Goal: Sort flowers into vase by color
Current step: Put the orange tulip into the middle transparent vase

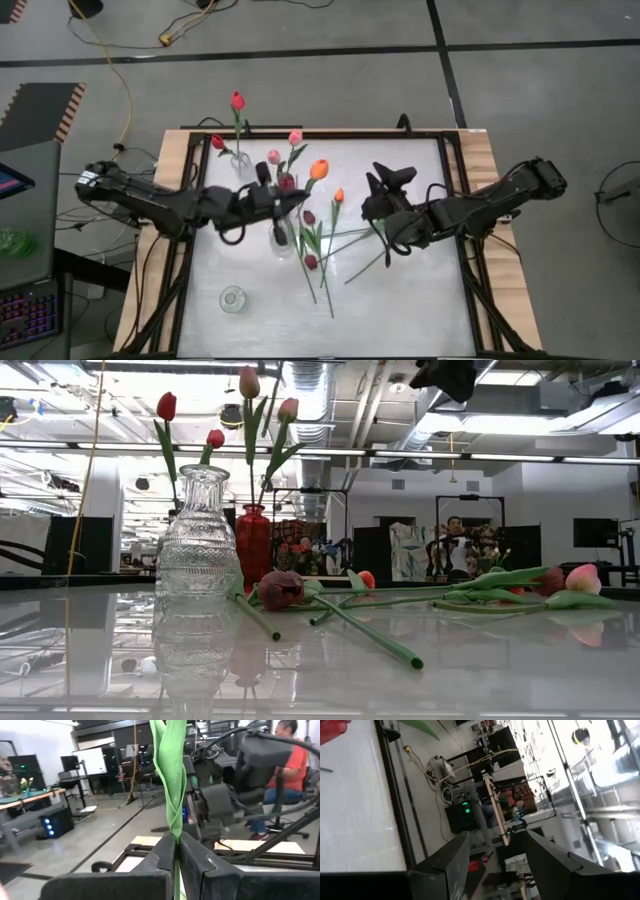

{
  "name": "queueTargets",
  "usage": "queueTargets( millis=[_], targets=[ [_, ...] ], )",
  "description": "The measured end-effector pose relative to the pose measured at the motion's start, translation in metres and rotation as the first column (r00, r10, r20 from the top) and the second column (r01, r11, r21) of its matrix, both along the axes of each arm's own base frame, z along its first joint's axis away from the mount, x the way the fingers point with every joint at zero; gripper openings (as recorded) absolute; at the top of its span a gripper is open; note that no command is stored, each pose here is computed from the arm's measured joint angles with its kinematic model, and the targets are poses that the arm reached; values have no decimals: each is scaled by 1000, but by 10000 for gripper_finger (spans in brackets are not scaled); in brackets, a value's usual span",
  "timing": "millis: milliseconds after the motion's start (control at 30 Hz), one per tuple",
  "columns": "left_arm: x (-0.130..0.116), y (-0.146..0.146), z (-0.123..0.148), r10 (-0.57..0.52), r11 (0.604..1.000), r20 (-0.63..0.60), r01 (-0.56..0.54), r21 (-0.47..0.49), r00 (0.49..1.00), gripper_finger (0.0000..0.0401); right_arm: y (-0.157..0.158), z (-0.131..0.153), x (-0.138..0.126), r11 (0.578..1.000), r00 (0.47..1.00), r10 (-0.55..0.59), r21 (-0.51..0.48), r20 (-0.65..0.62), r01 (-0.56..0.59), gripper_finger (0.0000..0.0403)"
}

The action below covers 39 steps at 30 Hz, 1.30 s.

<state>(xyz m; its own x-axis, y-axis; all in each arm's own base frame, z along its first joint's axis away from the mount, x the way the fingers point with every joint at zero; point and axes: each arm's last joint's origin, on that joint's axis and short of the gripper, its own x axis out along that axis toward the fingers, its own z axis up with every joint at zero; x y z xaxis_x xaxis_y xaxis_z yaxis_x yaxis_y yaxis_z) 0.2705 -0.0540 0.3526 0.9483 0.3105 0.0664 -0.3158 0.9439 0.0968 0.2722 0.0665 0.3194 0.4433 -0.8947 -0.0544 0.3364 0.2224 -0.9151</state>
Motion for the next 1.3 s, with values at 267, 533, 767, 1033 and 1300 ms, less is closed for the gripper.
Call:
queueTargets(
  millis=[267, 533, 767, 1033, 1300],
  targets=[
    [-27, -27, -21, 132, 991, -31, -133, -27, 991, 0, -14, 3, -19, 980, 981, 21, 193, 191, -59, 214],
    [-42, -30, -47, 186, 980, 11, -184, -78, 983, 0, -33, -5, -15, 848, 929, -14, 496, 371, -185, 214],
    [-46, -26, -72, 192, 974, 2, -190, -127, 981, 0, -43, -16, -5, 766, 914, -73, 609, 400, -205, 214],
    [-48, -25, -88, 184, 967, -44, -189, -169, 982, 6, -50, -27, 6, 739, 923, -89, 646, 376, -192, 214],
    [-48, -25, -92, 185, 962, -67, -194, -191, 981, 31, -52, -40, 17, 731, 937, -90, 661, 337, -168, 214]
  ],
)
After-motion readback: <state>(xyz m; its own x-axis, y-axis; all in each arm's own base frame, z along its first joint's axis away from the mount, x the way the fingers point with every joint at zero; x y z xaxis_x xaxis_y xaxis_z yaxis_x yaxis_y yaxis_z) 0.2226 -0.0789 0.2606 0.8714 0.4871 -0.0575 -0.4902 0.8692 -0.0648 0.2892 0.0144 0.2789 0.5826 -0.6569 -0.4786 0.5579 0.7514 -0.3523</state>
